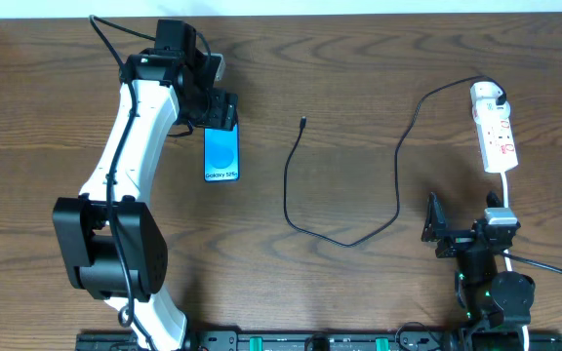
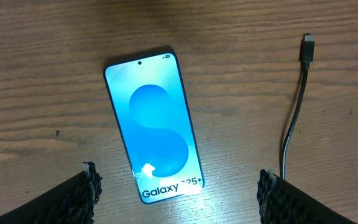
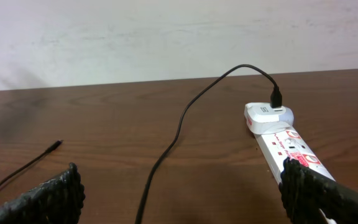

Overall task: Plug charger to phone and switch on socket
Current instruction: 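Lower the left gripper toward the phone's top end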

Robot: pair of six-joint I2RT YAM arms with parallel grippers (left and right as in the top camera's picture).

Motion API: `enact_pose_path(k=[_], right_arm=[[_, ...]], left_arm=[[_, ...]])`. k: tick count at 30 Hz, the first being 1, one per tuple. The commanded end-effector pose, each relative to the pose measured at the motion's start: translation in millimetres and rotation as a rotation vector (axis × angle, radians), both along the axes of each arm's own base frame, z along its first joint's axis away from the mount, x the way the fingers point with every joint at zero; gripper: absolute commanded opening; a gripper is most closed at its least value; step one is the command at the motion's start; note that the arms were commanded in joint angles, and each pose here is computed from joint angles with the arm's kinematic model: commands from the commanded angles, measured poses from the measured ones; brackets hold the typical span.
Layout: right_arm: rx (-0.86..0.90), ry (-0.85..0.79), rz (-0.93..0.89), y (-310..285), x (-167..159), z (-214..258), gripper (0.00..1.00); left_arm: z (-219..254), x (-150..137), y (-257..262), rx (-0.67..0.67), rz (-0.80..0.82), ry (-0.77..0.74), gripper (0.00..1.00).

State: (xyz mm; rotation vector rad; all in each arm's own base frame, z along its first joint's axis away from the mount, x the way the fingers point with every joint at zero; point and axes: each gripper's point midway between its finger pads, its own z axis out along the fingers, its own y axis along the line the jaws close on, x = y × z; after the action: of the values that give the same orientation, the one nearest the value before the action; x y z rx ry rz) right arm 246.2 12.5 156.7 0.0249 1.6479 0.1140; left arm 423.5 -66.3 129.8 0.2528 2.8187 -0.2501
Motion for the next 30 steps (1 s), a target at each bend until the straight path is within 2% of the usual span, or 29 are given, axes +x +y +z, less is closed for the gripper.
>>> enact_pose_path(k=[1, 11, 19, 30], right_arm=[[0.009, 0.001, 0.007, 1.8, -0.3, -0.4, 0.99], [0.009, 0.001, 0.007, 1.8, -0.3, -0.4, 0.99], [0.009, 0.001, 0.007, 1.8, -0.3, -0.4, 0.99], [0.009, 0.001, 0.007, 1.8, -0.3, -0.4, 0.99]], left_arm=[[1.1, 4.6, 3.7, 0.020, 0.011, -0.010, 0.82], [-9.7, 7.2, 5.4, 0.033, 0.015, 0.006, 0.82], [-35.8, 6.4, 4.1, 0.038, 0.016, 0.070, 0.82], [-56.0, 8.7, 13.9, 0.083, 0.092, 0.110, 0.82]])
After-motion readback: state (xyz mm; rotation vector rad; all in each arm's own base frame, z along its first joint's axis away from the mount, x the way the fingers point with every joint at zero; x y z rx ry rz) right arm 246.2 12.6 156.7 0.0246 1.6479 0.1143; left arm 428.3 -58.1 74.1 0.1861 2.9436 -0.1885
